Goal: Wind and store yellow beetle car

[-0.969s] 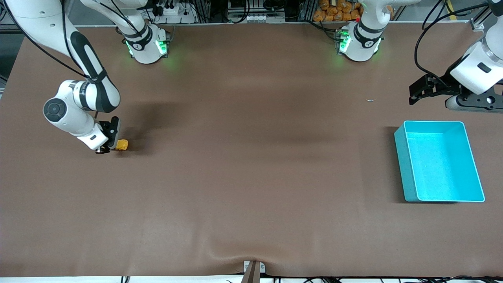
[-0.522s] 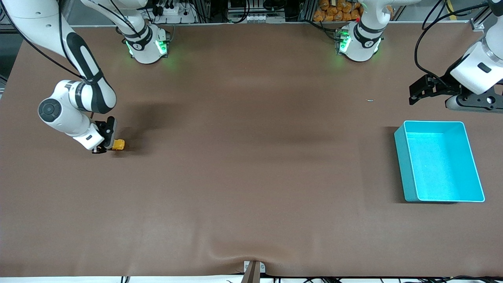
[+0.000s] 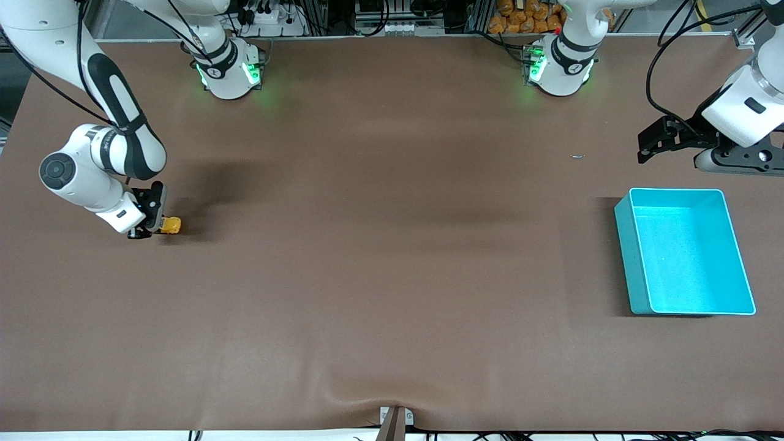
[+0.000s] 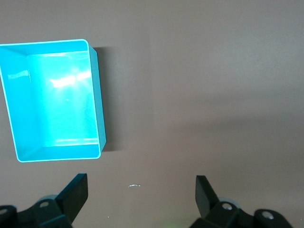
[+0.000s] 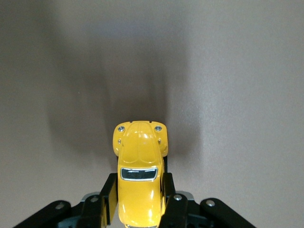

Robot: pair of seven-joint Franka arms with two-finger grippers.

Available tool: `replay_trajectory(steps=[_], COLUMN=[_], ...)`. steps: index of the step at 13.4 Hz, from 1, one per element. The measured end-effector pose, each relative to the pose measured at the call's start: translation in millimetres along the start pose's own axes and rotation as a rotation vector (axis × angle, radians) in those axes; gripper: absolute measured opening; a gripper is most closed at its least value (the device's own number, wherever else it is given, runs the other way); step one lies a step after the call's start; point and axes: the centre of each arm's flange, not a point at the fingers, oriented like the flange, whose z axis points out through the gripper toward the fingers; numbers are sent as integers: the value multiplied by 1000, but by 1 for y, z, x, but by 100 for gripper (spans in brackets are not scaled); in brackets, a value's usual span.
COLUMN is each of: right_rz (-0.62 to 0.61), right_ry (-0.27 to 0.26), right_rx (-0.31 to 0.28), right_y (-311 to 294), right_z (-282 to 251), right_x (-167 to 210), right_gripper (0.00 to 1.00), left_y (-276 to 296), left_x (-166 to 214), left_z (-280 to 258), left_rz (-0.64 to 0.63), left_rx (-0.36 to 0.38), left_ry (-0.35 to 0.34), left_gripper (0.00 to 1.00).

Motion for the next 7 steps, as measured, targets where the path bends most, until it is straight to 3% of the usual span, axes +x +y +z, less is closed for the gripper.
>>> replay_trajectory(steps=[7], right_rz=[8], right_ry=[2], right_rx=[22], right_y=[4], right_z=[2], right_x=[-14], right_gripper=[45], left_y=[-1], left_x=[0], left_z=[0], left_rz=[-1], left_rx=[0], left_ry=[0], left_gripper=[100])
